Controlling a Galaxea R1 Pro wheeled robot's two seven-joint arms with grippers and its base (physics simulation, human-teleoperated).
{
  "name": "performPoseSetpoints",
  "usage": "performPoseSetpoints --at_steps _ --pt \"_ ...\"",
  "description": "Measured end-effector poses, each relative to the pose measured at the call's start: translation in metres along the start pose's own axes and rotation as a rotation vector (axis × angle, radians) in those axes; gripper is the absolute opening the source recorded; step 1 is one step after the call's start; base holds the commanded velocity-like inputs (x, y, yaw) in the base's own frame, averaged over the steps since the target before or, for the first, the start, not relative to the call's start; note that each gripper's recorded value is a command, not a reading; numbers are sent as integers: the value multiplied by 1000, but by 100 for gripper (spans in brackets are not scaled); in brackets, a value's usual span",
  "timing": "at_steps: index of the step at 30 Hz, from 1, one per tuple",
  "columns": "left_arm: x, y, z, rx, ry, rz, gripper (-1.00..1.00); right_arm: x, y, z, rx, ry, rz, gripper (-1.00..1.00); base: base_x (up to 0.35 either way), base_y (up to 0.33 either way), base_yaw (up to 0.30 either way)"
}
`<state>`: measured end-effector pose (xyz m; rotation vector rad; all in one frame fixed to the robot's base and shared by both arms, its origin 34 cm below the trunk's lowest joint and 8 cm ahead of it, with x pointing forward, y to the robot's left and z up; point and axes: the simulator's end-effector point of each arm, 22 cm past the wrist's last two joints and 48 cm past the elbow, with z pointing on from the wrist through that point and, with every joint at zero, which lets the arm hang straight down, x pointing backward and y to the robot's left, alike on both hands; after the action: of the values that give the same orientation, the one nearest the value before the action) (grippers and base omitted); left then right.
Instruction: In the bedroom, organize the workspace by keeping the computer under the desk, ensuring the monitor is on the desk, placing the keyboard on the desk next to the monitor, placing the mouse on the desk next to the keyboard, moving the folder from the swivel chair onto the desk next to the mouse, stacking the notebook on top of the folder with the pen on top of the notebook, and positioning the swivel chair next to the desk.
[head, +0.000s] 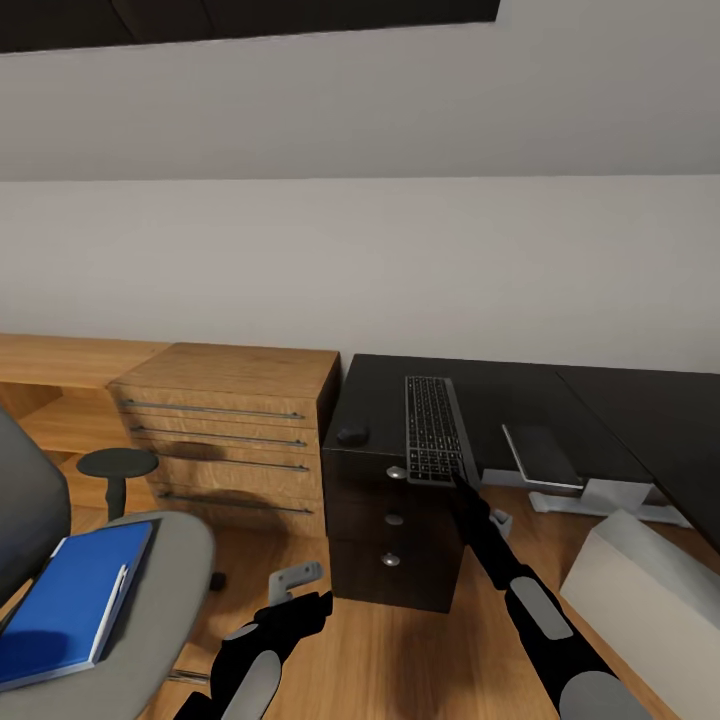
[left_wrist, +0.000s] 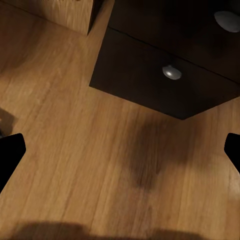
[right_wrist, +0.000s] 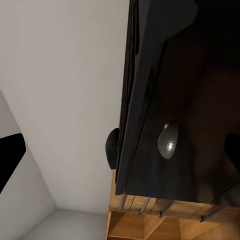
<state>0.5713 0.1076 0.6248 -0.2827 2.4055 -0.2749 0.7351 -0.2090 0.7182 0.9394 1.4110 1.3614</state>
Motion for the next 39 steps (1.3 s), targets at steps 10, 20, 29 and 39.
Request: performPoseSetpoints --at_steps 10,20,29,39 --pt "0 -1 0 2 -1 0 100 -1 0 0 0 -3 -1 100 0 37 0" --pt "3 -6 -1 12 2 11 100 -3 0 -1 -1 -8 -3 100 15 10 0" --pt "3 -6 -1 12 4 12 100 -3 0 -1 0 -8 -4 100 107 0 0" --pt "3 -6 -1 13 3 12 100 -3 0 -1 0 -8 -4 100 23 0 0"
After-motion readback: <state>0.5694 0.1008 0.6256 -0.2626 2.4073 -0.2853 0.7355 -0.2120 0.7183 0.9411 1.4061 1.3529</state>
